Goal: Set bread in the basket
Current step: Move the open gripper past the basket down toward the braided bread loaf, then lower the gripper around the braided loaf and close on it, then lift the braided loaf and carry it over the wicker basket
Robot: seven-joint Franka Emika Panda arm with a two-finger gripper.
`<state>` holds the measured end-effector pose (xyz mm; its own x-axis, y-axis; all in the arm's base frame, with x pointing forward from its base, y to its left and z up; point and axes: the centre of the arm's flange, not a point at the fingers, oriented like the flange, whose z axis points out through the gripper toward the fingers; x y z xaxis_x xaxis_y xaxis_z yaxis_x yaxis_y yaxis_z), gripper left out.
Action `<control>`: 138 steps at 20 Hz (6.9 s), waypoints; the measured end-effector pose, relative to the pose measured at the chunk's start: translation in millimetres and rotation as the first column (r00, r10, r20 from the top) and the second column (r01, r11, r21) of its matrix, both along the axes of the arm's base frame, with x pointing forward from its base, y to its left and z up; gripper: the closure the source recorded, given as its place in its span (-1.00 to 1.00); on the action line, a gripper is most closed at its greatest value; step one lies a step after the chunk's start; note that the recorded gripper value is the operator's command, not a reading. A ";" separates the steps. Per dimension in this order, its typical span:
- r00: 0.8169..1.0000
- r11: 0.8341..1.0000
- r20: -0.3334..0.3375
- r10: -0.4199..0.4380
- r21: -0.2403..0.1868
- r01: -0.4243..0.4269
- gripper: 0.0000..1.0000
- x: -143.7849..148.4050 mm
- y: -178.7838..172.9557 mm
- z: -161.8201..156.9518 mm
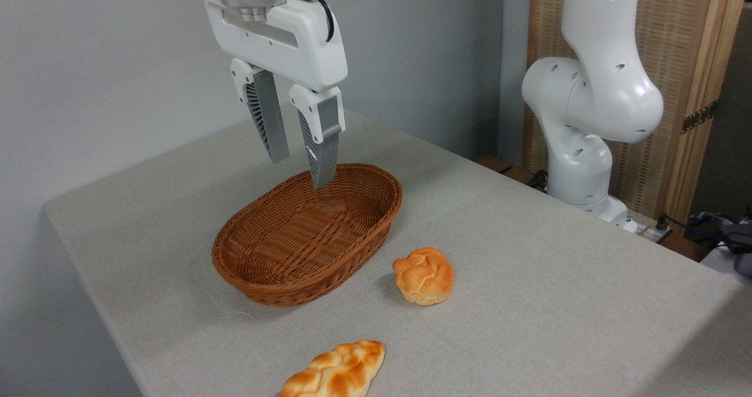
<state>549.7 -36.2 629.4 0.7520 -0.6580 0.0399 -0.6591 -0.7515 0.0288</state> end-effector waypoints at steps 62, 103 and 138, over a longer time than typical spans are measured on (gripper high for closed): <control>0.984 0.981 0.166 -0.060 0.191 0.027 -1.00 45.5 97.2 -207.0; 0.984 0.980 0.155 -0.091 0.190 0.060 1.00 43.9 86.2 -213.2; 0.980 0.986 0.178 -0.084 0.158 0.055 1.00 41.3 79.8 -199.1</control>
<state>591.0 43.6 430.3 0.6934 -0.7173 0.0686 -0.6932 -0.6900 -0.2085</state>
